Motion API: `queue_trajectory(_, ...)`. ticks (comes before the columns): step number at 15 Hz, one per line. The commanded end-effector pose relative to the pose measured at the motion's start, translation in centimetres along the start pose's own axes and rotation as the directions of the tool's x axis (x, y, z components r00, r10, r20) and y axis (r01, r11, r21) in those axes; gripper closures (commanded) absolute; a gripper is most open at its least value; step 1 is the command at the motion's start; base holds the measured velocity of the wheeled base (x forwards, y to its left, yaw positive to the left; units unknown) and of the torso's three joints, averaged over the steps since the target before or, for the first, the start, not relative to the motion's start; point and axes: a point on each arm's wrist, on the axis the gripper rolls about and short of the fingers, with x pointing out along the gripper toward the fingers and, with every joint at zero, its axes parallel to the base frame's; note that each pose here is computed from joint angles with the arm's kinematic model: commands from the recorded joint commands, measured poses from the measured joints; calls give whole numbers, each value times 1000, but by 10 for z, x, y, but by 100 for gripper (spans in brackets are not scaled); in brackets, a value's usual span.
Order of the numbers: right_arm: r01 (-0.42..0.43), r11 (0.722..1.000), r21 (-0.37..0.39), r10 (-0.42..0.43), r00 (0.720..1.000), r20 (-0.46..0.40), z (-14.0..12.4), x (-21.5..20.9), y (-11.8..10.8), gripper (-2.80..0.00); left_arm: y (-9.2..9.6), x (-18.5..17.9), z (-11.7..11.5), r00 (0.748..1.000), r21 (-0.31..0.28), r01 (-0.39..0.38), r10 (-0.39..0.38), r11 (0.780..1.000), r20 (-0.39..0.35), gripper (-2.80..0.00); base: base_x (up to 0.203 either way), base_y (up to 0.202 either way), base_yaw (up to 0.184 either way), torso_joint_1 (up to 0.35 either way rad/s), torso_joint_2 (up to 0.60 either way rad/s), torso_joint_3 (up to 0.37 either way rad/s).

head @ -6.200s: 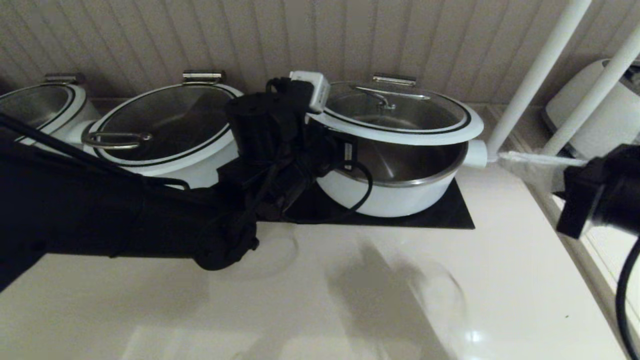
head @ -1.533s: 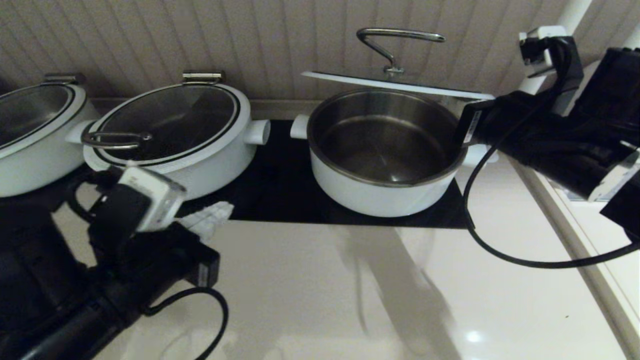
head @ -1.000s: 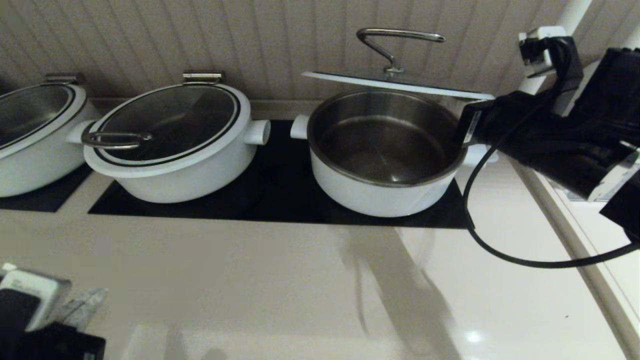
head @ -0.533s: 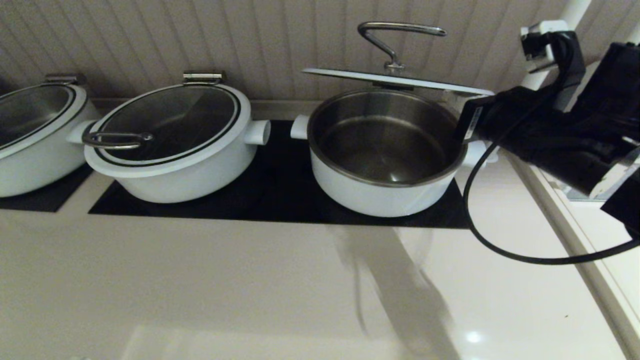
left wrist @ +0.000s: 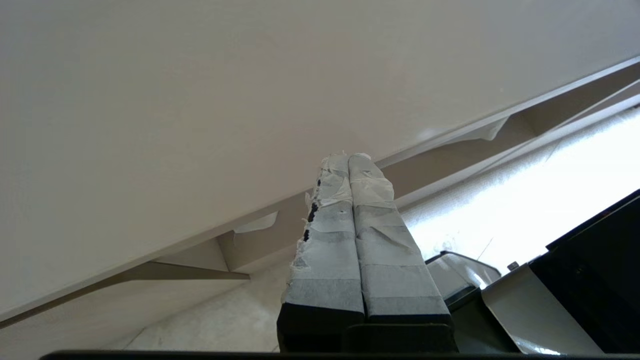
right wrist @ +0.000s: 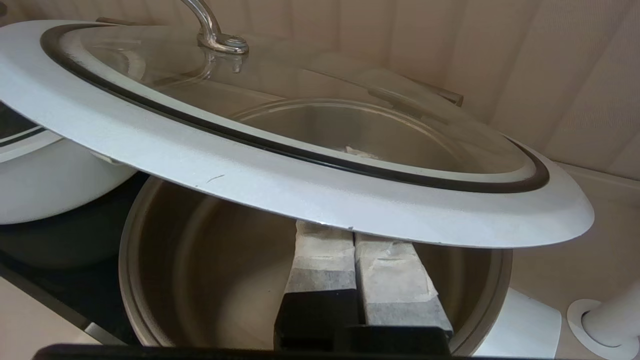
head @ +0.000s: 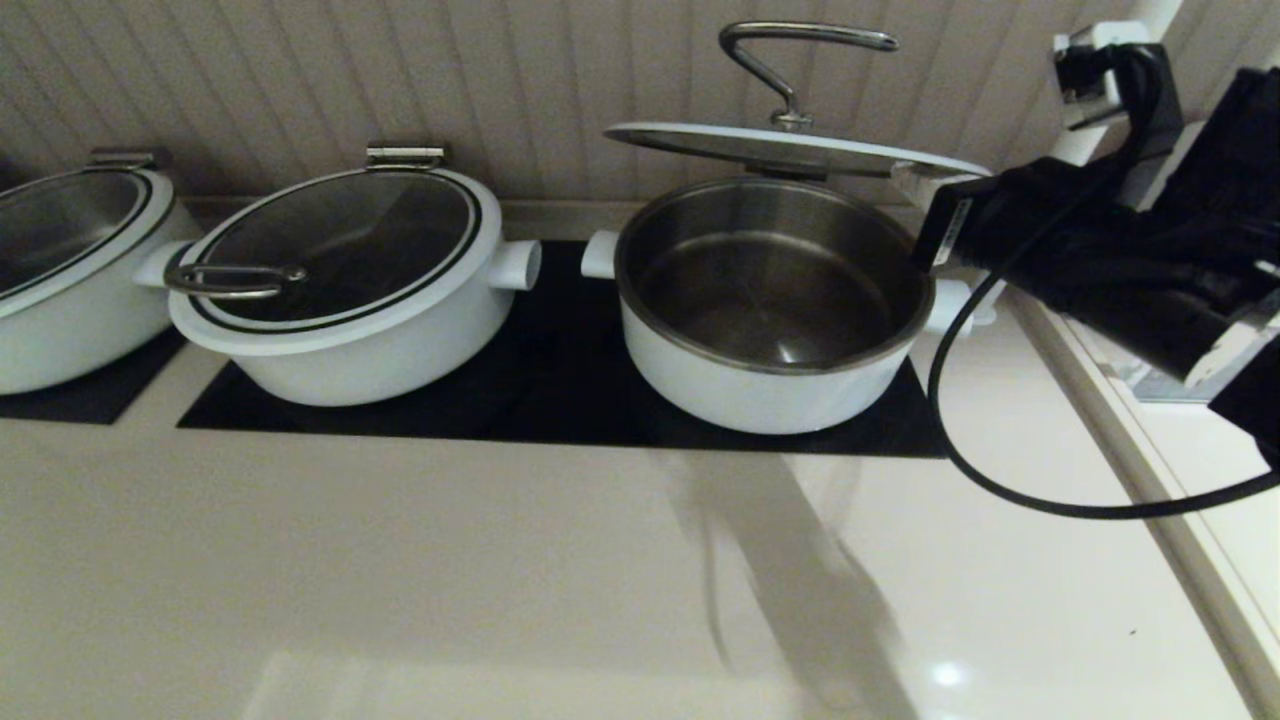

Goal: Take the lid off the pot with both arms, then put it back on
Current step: Open the pot lid completely

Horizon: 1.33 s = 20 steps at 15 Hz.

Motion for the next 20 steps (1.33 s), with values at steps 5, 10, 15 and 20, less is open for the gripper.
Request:
queue_trajectory(5, 1, 1000, 0, -1, 1000, 9, 2, -1, 0, 0, 0, 0, 0, 1000, -1, -1, 1, 1000, -2, 0, 0, 0, 0, 0, 0, 0)
queue_trajectory(10, 0, 1000, 0, 0, 1000, 10, 2, -1, 0, 0, 0, 0, 0, 995, -32, -102, 102, 994, -4, 0, 0, 0, 0, 0, 0, 0)
queue_trajectory(15, 2, 1000, 0, -2, 1000, 14, 3, -2, 0, 0, 0, 1, 0, 942, -104, -337, 336, 936, -26, 0, 0, 0, 0, 0, 0, 0)
queue_trajectory(20, 3, 1000, 2, -3, 1000, 21, 5, -3, -1, 0, -6, -9, -3, 875, -139, -455, 470, 880, 115, 0, 0, 0, 0, 0, 0, 0)
